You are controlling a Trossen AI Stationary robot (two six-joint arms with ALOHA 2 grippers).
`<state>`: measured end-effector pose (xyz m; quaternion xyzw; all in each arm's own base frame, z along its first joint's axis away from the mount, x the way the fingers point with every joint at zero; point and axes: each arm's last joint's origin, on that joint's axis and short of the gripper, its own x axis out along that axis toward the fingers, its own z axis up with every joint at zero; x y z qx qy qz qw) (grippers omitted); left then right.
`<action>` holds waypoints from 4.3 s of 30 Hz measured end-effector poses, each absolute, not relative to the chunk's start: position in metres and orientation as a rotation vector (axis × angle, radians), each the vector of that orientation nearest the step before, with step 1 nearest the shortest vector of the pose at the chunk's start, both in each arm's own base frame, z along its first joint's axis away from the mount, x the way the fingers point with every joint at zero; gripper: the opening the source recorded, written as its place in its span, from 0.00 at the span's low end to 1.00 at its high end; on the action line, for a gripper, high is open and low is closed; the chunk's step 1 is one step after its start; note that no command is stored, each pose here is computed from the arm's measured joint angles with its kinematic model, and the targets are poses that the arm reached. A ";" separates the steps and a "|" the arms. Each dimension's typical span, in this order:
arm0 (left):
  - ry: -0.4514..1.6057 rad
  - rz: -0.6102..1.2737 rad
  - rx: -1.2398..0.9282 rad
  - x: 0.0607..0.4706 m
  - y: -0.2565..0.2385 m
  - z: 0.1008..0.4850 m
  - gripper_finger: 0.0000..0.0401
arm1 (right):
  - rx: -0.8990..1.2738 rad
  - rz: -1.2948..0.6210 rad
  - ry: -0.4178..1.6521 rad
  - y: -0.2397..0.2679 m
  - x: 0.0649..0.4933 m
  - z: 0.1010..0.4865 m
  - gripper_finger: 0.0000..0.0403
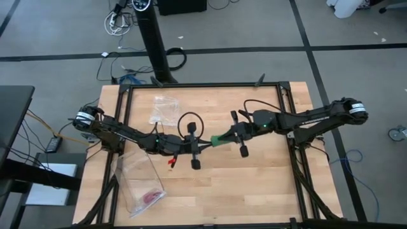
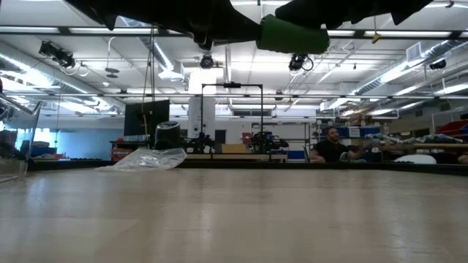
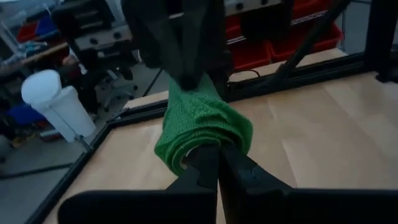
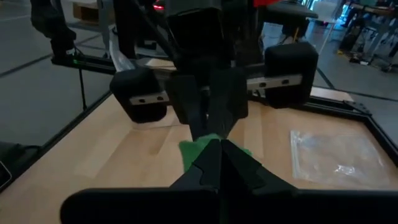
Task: Roll bandage
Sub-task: Roll the green bandage
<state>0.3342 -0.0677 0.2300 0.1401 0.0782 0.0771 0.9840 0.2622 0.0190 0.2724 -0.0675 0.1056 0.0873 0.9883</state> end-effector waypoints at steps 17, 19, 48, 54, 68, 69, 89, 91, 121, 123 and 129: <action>0.126 0.096 0.403 0.332 -0.087 0.237 0.01 | -0.068 0.219 0.217 0.020 0.259 0.275 0.03; 0.137 0.090 0.398 0.332 -0.087 0.236 0.01 | -0.066 0.211 0.199 0.020 0.255 0.280 0.05; 0.117 0.062 0.396 0.333 -0.088 0.238 0.01 | -0.031 0.107 0.256 0.024 0.252 0.275 0.03; 0.135 0.061 0.378 0.332 -0.088 0.236 0.01 | -0.030 0.086 0.203 0.022 0.242 0.288 0.07; 0.145 0.085 0.392 0.332 -0.087 0.235 0.01 | -0.037 0.146 0.287 0.033 0.231 0.271 0.01; 0.146 0.085 0.396 0.332 -0.087 0.235 0.01 | -0.027 0.144 0.288 0.033 0.231 0.268 0.01; 0.188 0.100 0.421 0.332 -0.086 0.231 0.01 | 0.016 0.117 0.204 0.024 0.226 0.266 0.01; 0.189 0.103 0.420 0.332 -0.085 0.231 0.01 | 0.017 0.144 0.239 0.025 0.228 0.260 0.01; 0.606 0.156 0.064 0.367 0.006 0.149 0.01 | -0.033 -0.128 0.415 -0.001 0.204 0.227 0.02; 0.612 0.171 0.041 0.370 0.009 0.145 0.01 | -0.034 -0.128 0.414 -0.001 0.204 0.227 0.02; 0.681 0.321 0.021 0.366 0.014 0.135 0.08 | -0.035 -0.128 0.415 -0.001 0.204 0.227 0.02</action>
